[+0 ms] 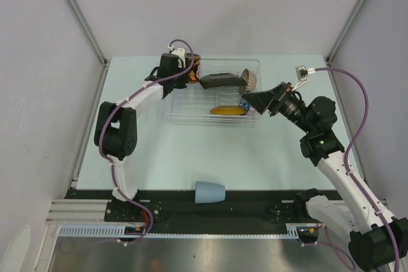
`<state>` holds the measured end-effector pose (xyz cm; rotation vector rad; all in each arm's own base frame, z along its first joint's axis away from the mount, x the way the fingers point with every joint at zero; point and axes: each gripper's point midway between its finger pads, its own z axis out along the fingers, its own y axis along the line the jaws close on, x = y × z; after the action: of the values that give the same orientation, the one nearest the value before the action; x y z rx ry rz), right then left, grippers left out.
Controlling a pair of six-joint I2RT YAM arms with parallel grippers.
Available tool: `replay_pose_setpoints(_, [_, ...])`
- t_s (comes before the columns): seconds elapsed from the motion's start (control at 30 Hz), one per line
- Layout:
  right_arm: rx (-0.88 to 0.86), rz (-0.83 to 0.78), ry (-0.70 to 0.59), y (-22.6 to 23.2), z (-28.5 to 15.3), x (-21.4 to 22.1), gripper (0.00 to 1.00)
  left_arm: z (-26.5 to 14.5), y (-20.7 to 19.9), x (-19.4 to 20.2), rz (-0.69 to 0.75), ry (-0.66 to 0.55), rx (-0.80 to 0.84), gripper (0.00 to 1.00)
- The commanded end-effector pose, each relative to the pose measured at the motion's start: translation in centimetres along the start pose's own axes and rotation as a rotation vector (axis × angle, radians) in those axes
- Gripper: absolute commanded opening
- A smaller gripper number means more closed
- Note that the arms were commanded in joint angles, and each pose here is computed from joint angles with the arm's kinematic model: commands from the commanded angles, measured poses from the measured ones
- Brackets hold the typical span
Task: Load the mixed dishes into the dish rack
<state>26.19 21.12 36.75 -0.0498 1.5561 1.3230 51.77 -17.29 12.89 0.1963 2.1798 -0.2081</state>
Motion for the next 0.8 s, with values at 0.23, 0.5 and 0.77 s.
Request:
replay_pose_setpoints(0.23, [-0.046, -0.005, -0.012, 0.3, -0.1, -1.1, 1.00, 0.0, -0.1, -4.4, 0.007, -0.186, 0.001, 0.00])
replay_pose_setpoints(0.5, [-0.024, 0.011, -0.011, -0.4, -0.4, -1.3, 1.00, -2.5, -0.6, 3.0, 0.018, -0.002, 0.042, 0.00])
replay_pose_setpoints(0.77, [-0.006, 0.023, -0.001, -0.9, -0.4, -1.1, 1.00, -4.3, -2.5, 8.5, 0.022, 0.114, 0.107, 0.08])
